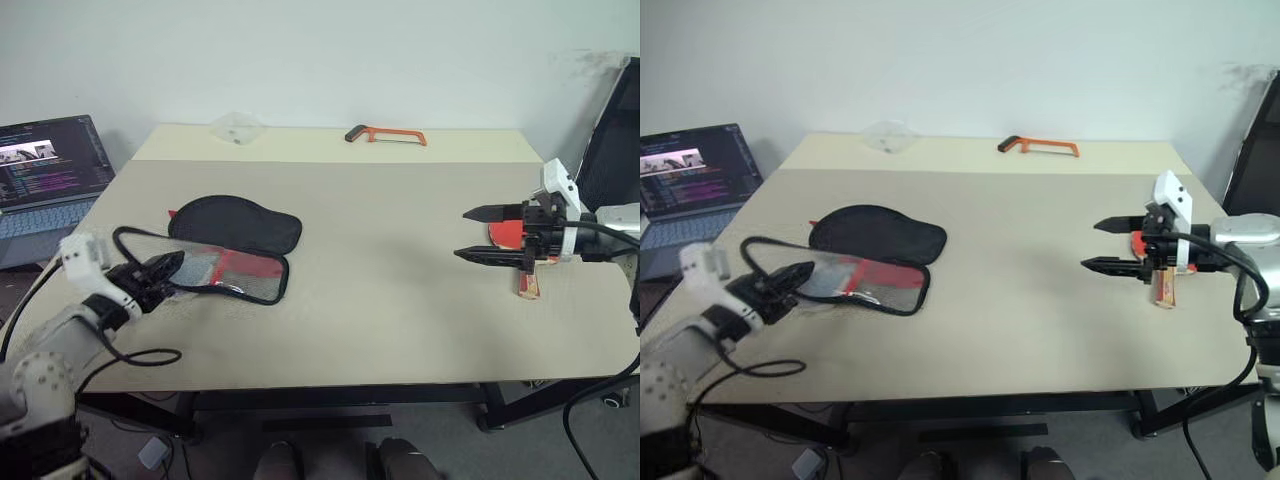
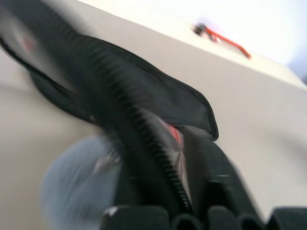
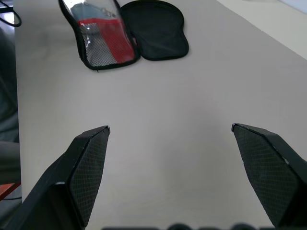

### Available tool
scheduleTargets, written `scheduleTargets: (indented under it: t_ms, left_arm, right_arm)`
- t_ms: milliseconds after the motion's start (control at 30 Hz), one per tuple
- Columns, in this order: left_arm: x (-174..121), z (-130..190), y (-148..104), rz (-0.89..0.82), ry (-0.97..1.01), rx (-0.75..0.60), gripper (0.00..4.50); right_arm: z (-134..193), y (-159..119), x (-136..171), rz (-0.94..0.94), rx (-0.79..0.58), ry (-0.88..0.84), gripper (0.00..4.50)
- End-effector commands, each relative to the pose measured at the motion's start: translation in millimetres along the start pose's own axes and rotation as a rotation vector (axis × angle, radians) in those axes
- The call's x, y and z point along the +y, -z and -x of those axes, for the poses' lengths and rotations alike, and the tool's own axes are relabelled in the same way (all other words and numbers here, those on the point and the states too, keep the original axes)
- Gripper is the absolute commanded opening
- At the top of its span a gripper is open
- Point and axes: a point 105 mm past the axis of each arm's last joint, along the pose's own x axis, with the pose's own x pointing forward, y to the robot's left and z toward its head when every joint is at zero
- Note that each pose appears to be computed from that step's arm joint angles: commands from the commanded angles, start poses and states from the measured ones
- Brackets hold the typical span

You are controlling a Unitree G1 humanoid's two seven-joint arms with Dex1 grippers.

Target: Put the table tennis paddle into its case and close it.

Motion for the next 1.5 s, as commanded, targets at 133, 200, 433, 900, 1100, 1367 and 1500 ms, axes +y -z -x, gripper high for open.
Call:
scheduleTargets:
  t_ms: [133,200,433,900,1100,1367,1500]
  left_arm:
    - [6.4,-47.9,5.5,-0.059,0.047,0.149,0.04]
    - [3.0,-59.4,7.5,-0.057,0.092,0.189,0.04]
    - [-57.0,-93.7,-5.4,-0.128,0.470,0.223,0.04]
    - [-172.7,-120.3,21.5,-0.341,1.000,0.357,0.04]
    - [-172.4,-143.2,23.5,-0.499,0.826,0.339,0.04]
    - [-160.0,-165.5,11.0,-0.722,0.562,0.304,0.04]
    - [-151.2,-174.2,2.2,-0.807,0.418,0.271,0.04]
  right_arm:
    - [11.2,-12.1,-5.7,0.065,-0.012,0.062,4.50]
    - [12.7,-11.6,-4.0,0.062,-0.011,0.068,4.50]
    - [24.2,-6.9,0.1,0.050,0.003,0.111,4.50]
    - [38.7,-5.2,13.8,0.029,0.017,0.184,4.50]
    - [37.4,-4.1,16.9,0.024,0.014,0.191,4.50]
    - [33.0,-3.2,17.6,0.025,0.012,0.188,4.50]
    - [32.1,-2.9,17.5,0.026,0.010,0.185,4.50]
